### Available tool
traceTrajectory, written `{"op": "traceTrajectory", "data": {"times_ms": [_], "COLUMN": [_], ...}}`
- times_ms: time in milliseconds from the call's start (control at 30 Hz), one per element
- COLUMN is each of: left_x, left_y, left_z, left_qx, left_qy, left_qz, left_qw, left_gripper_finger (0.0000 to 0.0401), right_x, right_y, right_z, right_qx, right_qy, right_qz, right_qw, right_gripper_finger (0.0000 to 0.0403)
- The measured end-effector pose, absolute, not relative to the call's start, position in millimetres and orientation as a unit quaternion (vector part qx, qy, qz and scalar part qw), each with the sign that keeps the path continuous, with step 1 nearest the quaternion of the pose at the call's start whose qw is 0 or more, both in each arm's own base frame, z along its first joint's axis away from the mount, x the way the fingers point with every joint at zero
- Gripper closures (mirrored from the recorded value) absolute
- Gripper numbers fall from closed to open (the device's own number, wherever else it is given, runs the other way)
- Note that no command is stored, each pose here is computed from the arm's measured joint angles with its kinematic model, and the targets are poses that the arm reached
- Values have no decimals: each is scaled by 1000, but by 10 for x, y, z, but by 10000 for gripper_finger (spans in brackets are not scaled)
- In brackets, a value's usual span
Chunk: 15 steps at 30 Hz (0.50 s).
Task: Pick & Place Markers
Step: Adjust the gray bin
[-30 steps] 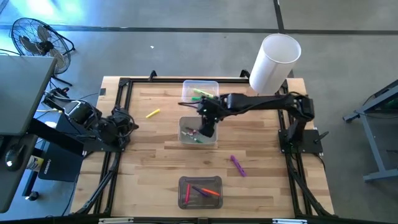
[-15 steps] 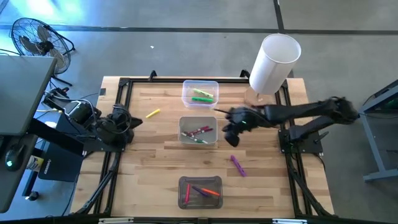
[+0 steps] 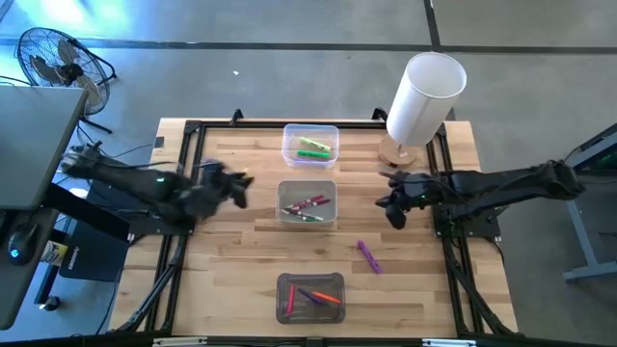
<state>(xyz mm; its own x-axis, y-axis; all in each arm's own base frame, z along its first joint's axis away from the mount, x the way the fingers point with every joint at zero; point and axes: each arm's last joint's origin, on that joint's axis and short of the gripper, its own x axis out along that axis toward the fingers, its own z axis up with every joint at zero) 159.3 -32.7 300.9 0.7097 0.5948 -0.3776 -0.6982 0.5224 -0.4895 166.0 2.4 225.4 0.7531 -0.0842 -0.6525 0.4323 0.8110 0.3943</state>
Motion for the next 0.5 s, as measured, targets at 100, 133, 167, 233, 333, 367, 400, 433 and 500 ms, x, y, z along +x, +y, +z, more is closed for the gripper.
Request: {"op": "traceTrajectory", "data": {"times_ms": [100, 133, 167, 233, 333, 367, 400, 433, 500], "left_x": [1814, 1891, 1962, 2100, 2303, 2335, 2382, 2445, 2563], "left_y": [-195, -135, -77, 47, 206, 246, 282, 315, 371], "left_z": [2947, 2952, 2921, 2822, 2748, 2718, 2682, 2660, 2580], "left_qx": [-366, -390, -407, -426, -466, -475, -481, -489, -496], "left_qy": [144, 154, 173, 220, 248, 262, 278, 288, 311], "left_qz": [362, 360, 359, 366, 367, 366, 366, 361, 362], "left_qw": [845, 834, 822, 798, 766, 756, 746, 739, 725], "left_gripper_finger": [231, 231, 231, 231, 231, 231, 231, 231, 231], "right_x": [1579, 1558, 1541, 1516, 1499, 1497, 1495, 1495, 1494], "right_y": [1, -8, -15, -29, -48, -53, -57, -61, -66], "right_z": [2225, 2226, 2223, 2233, 2239, 2236, 2234, 2235, 2234], "right_qx": [256, 249, 241, 226, 219, 218, 215, 216, 218], "right_qy": [320, 320, 324, 326, 328, 330, 333, 333, 335], "right_qz": [-137, -135, -135, -129, -122, -119, -114, -112, -108], "right_qw": [902, 904, 905, 909, 911, 911, 911, 911, 910], "right_gripper_finger": [402, 401, 402, 402, 401, 401, 402, 402, 402]}}
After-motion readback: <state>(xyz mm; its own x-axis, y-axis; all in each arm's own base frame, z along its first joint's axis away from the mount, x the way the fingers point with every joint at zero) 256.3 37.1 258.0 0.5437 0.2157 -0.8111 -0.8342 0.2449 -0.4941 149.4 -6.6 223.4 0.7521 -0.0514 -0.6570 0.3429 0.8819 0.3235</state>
